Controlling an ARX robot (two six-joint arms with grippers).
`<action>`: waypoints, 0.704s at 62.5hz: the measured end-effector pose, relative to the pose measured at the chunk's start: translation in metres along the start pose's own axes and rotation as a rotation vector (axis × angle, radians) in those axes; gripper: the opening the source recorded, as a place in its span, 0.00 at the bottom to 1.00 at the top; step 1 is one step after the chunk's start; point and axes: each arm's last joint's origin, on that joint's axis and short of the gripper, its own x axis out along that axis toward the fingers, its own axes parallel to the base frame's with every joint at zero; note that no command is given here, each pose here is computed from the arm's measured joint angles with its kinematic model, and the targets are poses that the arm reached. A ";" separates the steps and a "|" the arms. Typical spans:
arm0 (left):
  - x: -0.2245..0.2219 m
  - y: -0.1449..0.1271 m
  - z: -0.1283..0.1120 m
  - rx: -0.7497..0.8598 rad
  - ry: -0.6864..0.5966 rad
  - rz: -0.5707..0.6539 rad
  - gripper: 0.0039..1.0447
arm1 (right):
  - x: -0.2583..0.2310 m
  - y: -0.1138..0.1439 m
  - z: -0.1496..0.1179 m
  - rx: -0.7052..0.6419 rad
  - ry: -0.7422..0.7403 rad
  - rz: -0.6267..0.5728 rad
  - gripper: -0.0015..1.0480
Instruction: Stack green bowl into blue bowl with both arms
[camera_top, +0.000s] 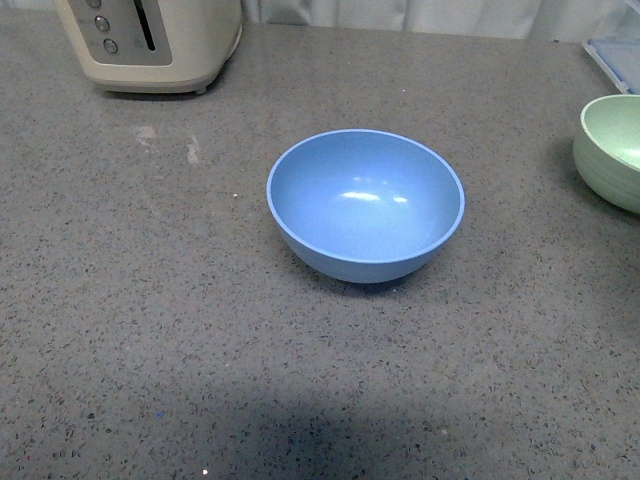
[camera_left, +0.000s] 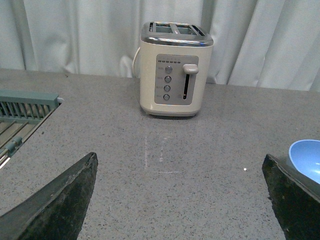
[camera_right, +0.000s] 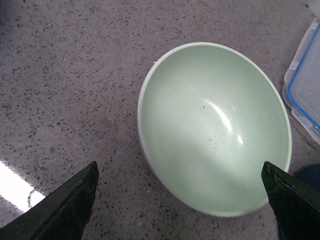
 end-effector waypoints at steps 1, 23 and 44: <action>0.000 0.000 0.000 0.000 0.000 0.000 0.94 | 0.002 0.000 0.000 -0.001 0.001 0.005 0.91; 0.000 0.000 0.000 0.000 0.000 0.000 0.94 | 0.045 -0.003 0.005 -0.016 0.030 0.092 0.91; 0.000 0.000 0.000 0.000 0.000 0.000 0.94 | 0.059 -0.003 0.001 -0.009 0.075 0.133 0.54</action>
